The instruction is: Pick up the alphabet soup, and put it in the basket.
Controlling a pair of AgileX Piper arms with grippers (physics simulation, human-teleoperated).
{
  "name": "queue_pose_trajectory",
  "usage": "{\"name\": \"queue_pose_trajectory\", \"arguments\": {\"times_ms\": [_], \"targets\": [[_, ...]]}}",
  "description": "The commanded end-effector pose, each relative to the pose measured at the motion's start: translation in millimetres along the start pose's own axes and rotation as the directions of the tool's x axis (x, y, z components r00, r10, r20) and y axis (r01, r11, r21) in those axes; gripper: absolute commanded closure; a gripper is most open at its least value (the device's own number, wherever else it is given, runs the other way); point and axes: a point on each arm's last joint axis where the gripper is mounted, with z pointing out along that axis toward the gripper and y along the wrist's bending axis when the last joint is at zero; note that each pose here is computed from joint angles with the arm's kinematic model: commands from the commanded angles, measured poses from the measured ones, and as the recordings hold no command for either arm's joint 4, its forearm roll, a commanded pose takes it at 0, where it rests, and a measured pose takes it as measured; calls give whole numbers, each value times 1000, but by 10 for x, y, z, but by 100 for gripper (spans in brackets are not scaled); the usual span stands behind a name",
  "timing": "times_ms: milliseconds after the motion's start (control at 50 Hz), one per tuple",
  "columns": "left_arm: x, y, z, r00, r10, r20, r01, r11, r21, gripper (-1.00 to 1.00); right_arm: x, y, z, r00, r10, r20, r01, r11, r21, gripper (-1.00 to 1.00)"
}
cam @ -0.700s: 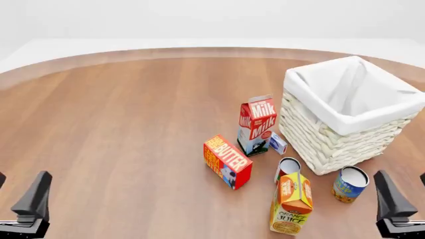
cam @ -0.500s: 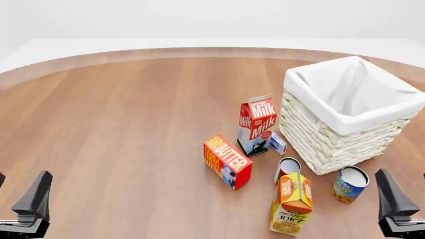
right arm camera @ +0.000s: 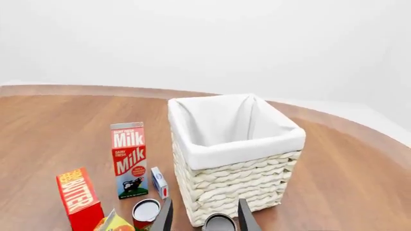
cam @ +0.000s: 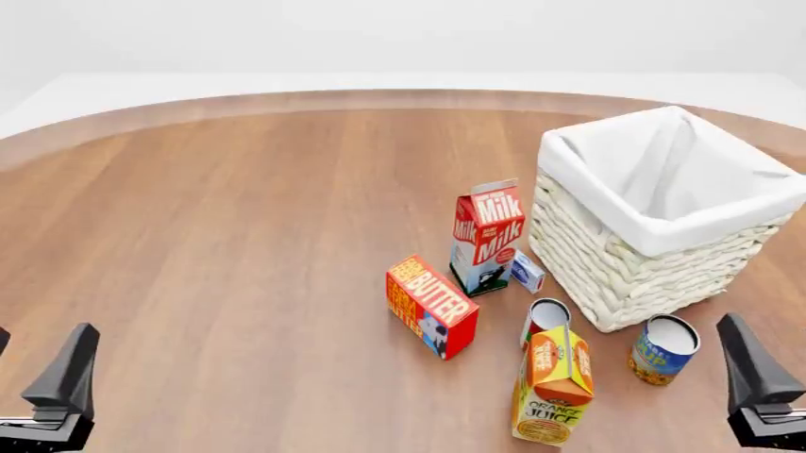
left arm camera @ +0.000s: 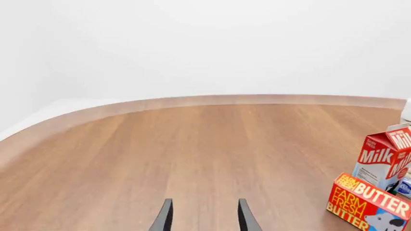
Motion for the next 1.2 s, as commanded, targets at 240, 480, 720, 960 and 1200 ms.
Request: {"name": "queue_pose_trajectory", "arguments": {"times_ms": [240, 480, 720, 960, 1200], "targets": [[0, 0, 0, 1000, 0, 0, 0, 1000, 0, -100, -110, -4, 4, 997, -45, -65, 44, 999, -13, -100], [0, 0, 0, 1000, 0, 0, 0, 1000, 0, -100, -107, -14, -17, 994, -58, -93, 59, 998, 2, -100], [0, 0, 0, 1000, 0, 0, 0, 1000, 0, -100, -90, -15, -7, 990, -64, -126, 65, 998, 0, -100], [0, 0, 0, 1000, 0, 0, 0, 1000, 0, -100, -18, -14, 42, 983, -64, -172, 65, 998, 0, -100], [0, 0, 0, 1000, 0, 0, 0, 1000, 0, -100, 87, -16, 82, 976, -61, -209, 64, 998, 8, -100]]}}
